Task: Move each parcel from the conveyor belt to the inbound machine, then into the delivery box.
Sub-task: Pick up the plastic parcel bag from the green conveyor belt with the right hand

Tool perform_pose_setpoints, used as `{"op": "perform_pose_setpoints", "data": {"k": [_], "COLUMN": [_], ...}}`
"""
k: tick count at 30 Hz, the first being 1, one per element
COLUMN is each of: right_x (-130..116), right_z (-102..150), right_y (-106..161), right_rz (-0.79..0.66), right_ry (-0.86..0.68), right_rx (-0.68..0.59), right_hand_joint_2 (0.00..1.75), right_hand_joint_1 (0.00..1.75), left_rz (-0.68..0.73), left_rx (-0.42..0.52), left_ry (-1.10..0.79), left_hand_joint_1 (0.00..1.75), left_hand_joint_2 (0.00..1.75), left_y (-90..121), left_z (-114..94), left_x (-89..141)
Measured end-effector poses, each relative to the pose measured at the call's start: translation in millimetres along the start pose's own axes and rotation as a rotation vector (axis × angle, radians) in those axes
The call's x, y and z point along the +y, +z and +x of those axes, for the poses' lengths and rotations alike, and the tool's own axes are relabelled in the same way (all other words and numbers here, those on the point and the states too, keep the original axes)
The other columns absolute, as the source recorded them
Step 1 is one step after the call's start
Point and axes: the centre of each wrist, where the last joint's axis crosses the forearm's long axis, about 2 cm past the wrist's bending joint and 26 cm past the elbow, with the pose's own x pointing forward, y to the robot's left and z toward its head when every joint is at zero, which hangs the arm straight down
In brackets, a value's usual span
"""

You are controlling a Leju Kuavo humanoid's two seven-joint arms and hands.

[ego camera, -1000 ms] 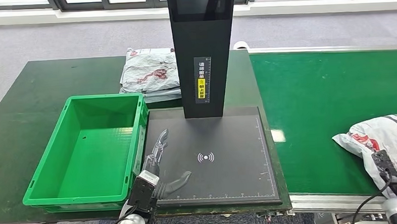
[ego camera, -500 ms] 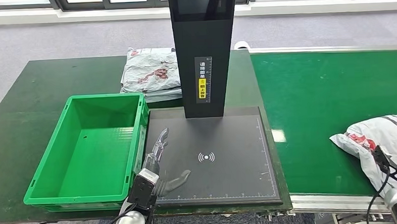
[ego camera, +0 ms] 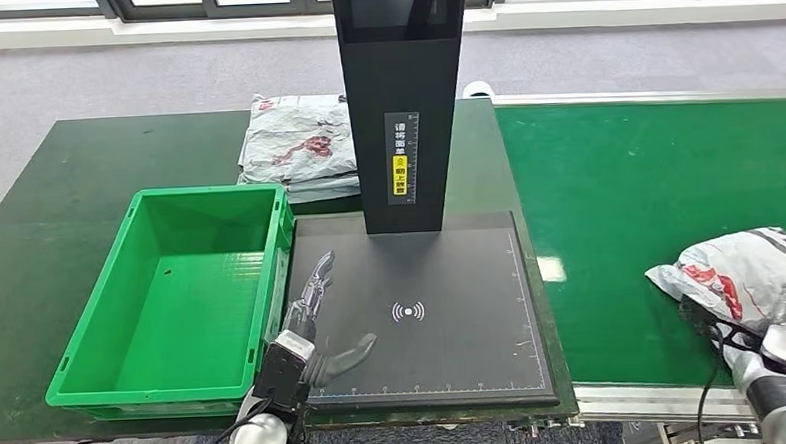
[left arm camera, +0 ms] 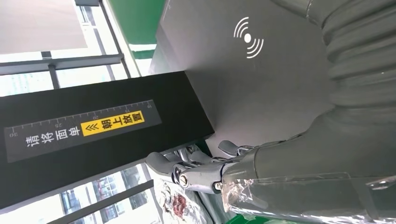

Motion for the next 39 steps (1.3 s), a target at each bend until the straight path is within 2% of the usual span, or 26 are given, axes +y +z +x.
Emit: {"op": "perform_pose_setpoints", "data": {"k": [3,8,24,35,39], "right_x": [-3,-6,-5,-5,0], "right_z": [12,22,28,28,25], "right_y": [2,4,5,5,5], "right_rz": [0.04,0.048,0.064,0.17,0.297], "right_ry": [0.001,-0.013,-0.017,-0.018,-0.011], "right_rx": [-0.062,-0.09,-0.108,-0.17,-0.146], "right_hand_joint_2": [1.75,1.75,1.75,1.75,1.75], "right_hand_joint_1": [0.0,0.0,0.0,0.0,0.0], "left_rz": [-0.008,-0.012,-0.014,-0.042,-0.062], "left_rx": [-0.001,-0.001,-0.001,-0.001,0.0], "left_ry": [0.004,0.005,0.005,0.017,0.016], "left_hand_joint_1": [0.0,0.0,0.0,0.0,0.0], "left_hand_joint_2": [1.75,1.75,1.75,1.75,1.75], "left_y": [0,0,0,1,1], "left_z": [0,0,0,1,1], "left_x": [0,0,0,0,0]}}
